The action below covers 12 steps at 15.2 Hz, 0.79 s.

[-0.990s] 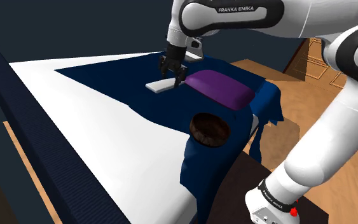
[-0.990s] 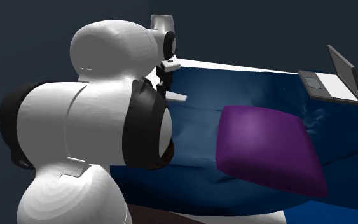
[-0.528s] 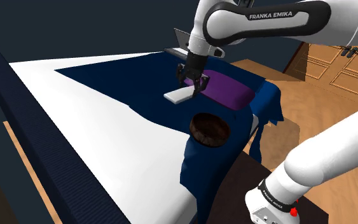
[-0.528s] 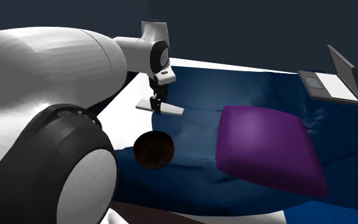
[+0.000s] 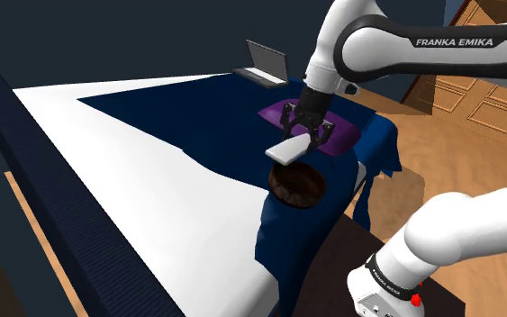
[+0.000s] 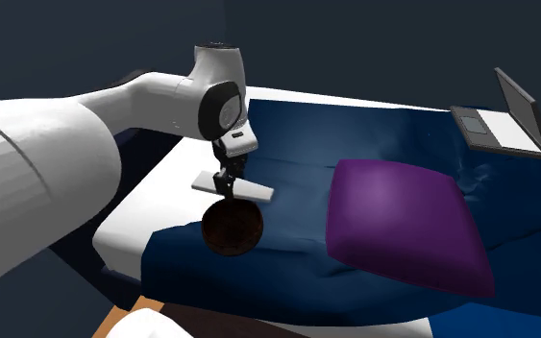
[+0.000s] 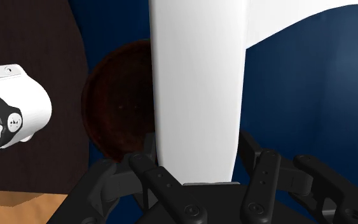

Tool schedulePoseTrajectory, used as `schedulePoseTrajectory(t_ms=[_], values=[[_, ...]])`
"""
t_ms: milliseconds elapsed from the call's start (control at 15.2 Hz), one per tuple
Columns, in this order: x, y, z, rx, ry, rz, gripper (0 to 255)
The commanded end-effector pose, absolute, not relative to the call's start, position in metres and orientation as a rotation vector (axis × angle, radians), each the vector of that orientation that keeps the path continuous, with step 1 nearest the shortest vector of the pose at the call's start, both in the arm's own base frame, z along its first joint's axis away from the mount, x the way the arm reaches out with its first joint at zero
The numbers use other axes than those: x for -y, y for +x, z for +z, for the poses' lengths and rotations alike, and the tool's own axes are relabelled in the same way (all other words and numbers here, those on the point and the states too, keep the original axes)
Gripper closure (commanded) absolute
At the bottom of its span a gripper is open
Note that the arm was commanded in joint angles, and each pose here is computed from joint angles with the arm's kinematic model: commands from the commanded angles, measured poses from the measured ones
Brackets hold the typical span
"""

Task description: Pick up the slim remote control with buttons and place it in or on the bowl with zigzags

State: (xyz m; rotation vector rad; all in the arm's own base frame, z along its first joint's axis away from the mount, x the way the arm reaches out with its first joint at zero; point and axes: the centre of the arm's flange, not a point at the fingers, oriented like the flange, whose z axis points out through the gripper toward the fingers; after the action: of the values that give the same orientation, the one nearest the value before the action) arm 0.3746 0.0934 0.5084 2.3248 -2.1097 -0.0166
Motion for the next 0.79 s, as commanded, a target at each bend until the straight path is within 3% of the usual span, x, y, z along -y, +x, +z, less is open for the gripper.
schedulePoseTrajectory(t_ms=[0, 726], values=[[-0.088, 0.346, 0.507, 2.111, 2.326, -0.017, 255], [-0.085, 0.332, 0.455, 2.111, 2.326, -0.017, 255]])
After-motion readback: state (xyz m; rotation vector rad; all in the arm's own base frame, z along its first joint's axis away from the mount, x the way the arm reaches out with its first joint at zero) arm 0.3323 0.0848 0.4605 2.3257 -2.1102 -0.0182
